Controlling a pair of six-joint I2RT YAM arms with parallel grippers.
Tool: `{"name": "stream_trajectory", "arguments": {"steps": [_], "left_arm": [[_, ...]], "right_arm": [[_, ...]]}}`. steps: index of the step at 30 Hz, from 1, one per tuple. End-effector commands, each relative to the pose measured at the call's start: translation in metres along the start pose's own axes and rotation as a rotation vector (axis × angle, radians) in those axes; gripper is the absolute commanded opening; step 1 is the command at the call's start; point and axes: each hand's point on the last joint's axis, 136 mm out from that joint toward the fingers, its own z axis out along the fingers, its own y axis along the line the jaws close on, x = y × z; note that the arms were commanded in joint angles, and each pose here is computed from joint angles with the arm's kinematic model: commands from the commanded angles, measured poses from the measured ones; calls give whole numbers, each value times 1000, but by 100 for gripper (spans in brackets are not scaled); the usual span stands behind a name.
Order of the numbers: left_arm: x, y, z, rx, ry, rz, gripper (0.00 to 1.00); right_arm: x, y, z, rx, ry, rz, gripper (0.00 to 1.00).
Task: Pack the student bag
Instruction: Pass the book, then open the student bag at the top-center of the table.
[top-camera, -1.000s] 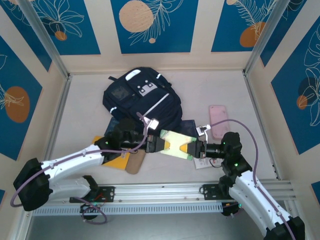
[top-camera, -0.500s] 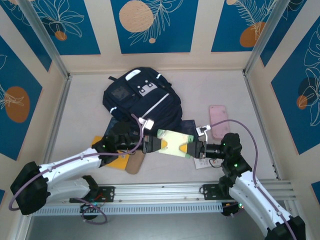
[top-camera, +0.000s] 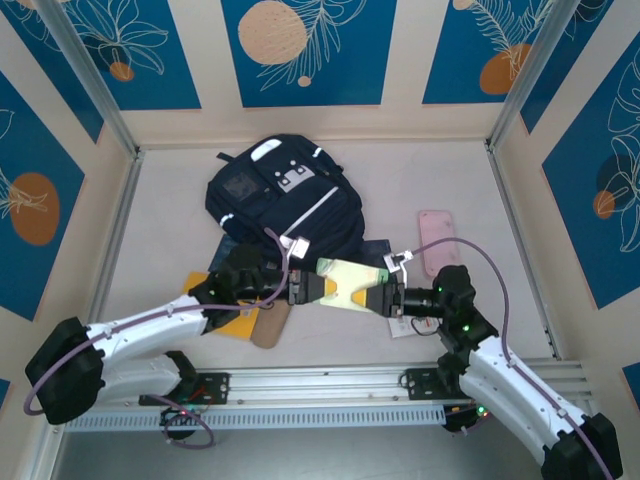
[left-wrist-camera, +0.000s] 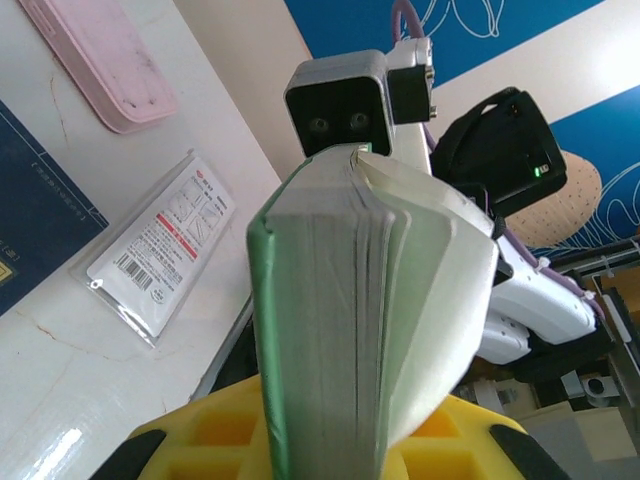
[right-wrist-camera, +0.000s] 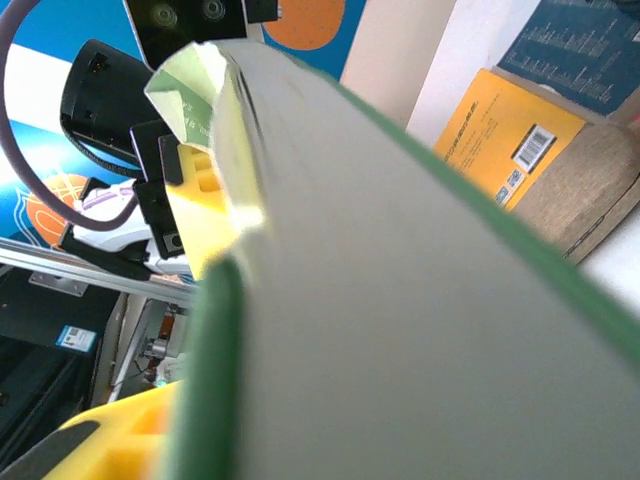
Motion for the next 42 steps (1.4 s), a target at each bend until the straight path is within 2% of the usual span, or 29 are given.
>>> {"name": "stream_trajectory", "arguments": {"steps": [1,3,4,7,8,10,12,16,22,27,30,32,38,42], "left_arm": [[-4,-21,2,75,2,50,0],[-3,-17,2,46,17,55,0],[-2,-13,2,13,26,63,7],[-9,5,-9,-150,23,106,40],[-15,15,-17,-236,17,131,52],[-31,31,-35,-430,7,193,70],[-50,42,-50,-610,18,275,77],[-88,60,-57,-867,97,411,81],[-147,107,-44,-1078,266,485,84],[-183,166,-31,-1119,394,477,93],[-194,203,-27,-1121,427,440,94],[-195,217,-16,-1070,439,398,94],[-192,225,9,-960,462,372,95],[-187,230,13,-939,475,357,94]], "right_arm": [[-6,8,2,-16,-20,-44,23],[-9,1,1,19,-36,-34,1],[-10,-4,-1,47,-47,-25,0],[-20,-29,-17,199,-137,16,0],[-23,-41,-27,284,-182,29,0],[-28,-56,-47,421,-260,26,0],[-31,-63,-61,492,-306,19,0],[-34,-73,-73,563,-338,40,0],[-37,-70,-76,588,-328,6,0],[-40,-66,-82,626,-326,-51,0],[-39,-66,-83,626,-319,-52,0],[-38,-67,-82,613,-317,-43,0],[-40,-72,-82,613,-309,-35,0],[-44,-76,-82,603,-306,-17,0]]}}
